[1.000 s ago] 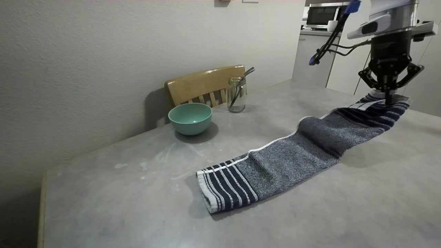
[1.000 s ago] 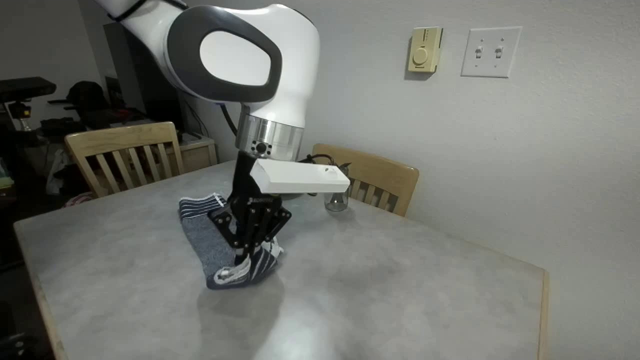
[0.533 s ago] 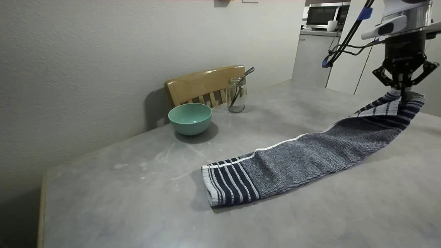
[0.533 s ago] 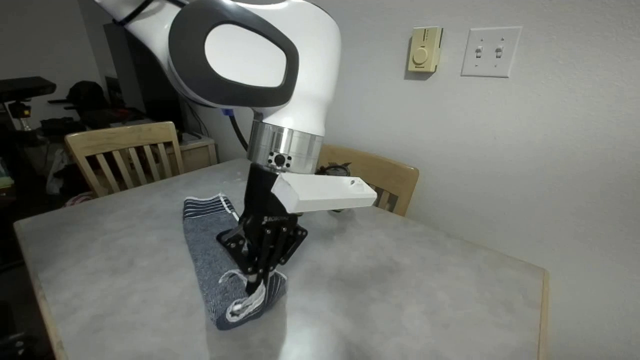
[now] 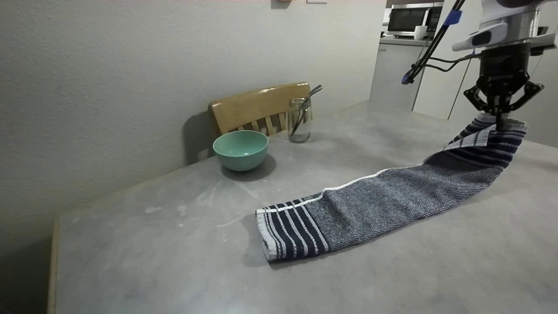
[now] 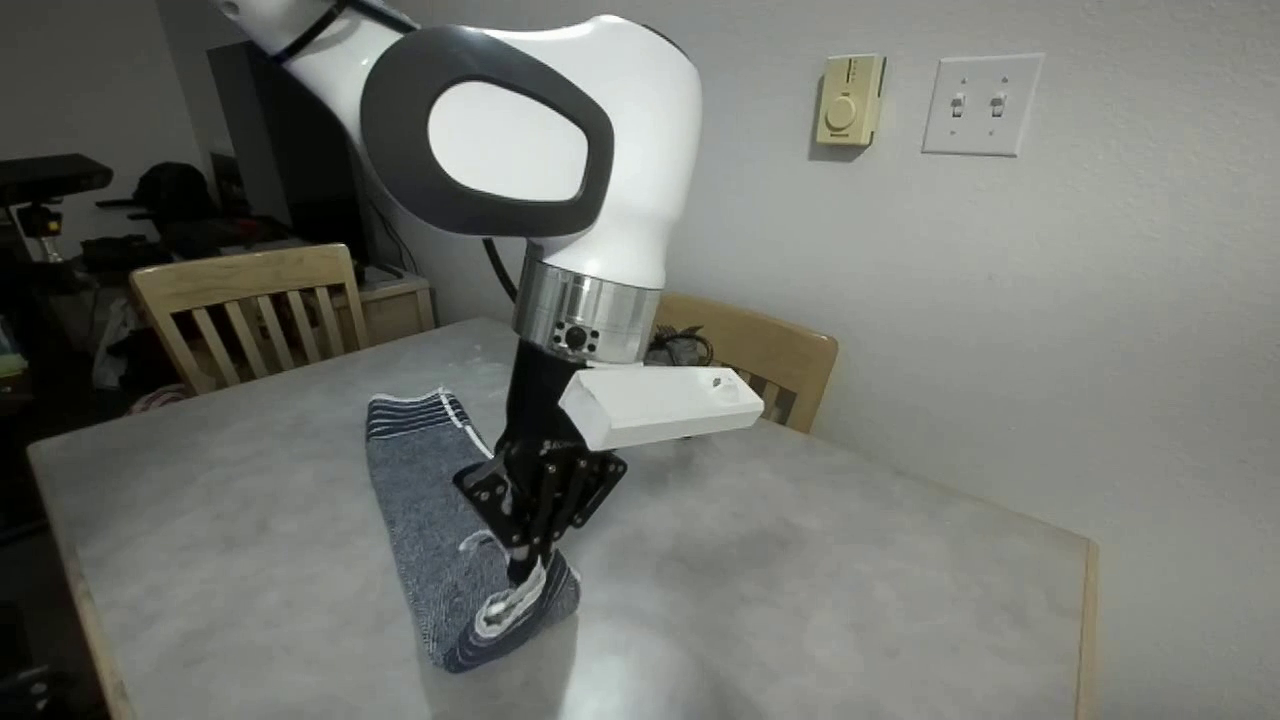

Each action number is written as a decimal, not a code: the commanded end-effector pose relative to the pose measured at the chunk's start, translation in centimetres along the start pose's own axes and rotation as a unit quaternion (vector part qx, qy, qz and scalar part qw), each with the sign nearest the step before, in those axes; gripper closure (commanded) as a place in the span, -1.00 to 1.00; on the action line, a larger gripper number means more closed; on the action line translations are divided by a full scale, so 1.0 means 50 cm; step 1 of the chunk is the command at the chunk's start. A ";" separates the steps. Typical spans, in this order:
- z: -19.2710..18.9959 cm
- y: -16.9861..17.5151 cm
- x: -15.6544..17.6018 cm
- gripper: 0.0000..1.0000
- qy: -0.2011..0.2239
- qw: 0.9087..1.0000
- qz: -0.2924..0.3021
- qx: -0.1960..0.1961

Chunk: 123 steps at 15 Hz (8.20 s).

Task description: Unfold the towel once

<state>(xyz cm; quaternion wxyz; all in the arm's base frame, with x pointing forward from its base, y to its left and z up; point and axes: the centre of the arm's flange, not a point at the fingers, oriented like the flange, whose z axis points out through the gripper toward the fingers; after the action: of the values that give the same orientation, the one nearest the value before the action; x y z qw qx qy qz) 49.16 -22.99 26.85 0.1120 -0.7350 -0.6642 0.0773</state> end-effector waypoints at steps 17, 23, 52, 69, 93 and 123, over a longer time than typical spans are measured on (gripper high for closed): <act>-0.129 0.087 -0.133 -0.31 0.015 0.990 0.102 -0.093; -0.122 0.087 -0.093 -1.00 0.014 0.992 0.100 -0.075; 0.177 0.072 -0.233 1.00 -0.045 0.906 0.418 -0.050; 0.183 0.068 -0.253 1.00 0.081 0.874 0.464 -0.120; 0.035 0.029 -0.012 -0.64 0.060 0.860 0.470 -0.188; 0.117 0.146 0.942 -1.00 0.085 0.818 0.559 -0.106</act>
<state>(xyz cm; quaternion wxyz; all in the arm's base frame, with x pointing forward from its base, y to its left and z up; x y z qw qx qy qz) 59.65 23.59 20.89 0.0270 -0.9911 -0.1305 -0.0063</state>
